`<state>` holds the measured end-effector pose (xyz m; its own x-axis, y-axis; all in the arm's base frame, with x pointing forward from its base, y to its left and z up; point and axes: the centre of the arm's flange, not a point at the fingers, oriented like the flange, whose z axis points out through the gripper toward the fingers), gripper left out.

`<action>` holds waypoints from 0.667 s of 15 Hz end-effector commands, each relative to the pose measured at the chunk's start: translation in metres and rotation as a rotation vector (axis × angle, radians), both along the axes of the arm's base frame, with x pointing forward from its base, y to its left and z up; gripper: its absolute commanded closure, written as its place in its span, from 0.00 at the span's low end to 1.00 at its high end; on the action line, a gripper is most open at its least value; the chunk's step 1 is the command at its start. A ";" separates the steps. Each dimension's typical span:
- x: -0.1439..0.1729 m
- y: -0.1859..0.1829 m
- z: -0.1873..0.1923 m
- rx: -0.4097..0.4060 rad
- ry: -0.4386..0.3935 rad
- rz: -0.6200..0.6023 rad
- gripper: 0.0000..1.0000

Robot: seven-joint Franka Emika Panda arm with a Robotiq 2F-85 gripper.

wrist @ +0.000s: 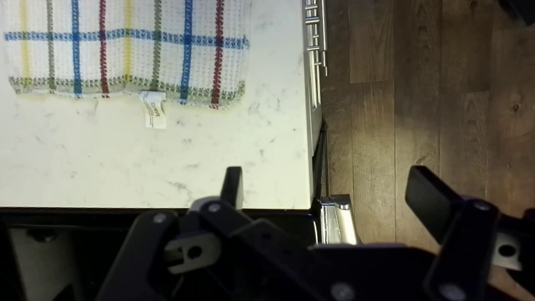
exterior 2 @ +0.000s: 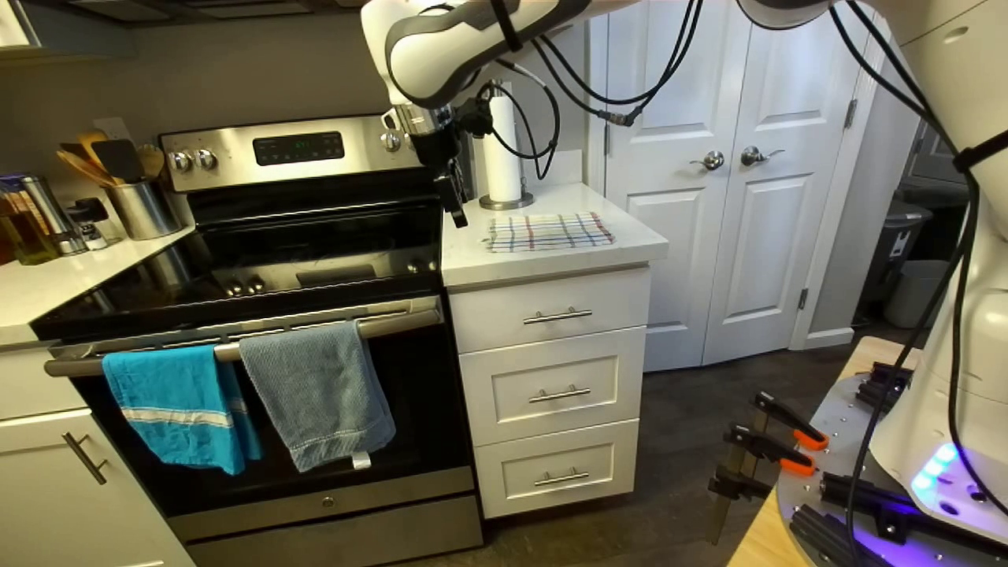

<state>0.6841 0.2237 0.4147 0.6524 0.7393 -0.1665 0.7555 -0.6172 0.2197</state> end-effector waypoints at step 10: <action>0.012 0.108 0.032 0.133 -0.014 0.118 0.00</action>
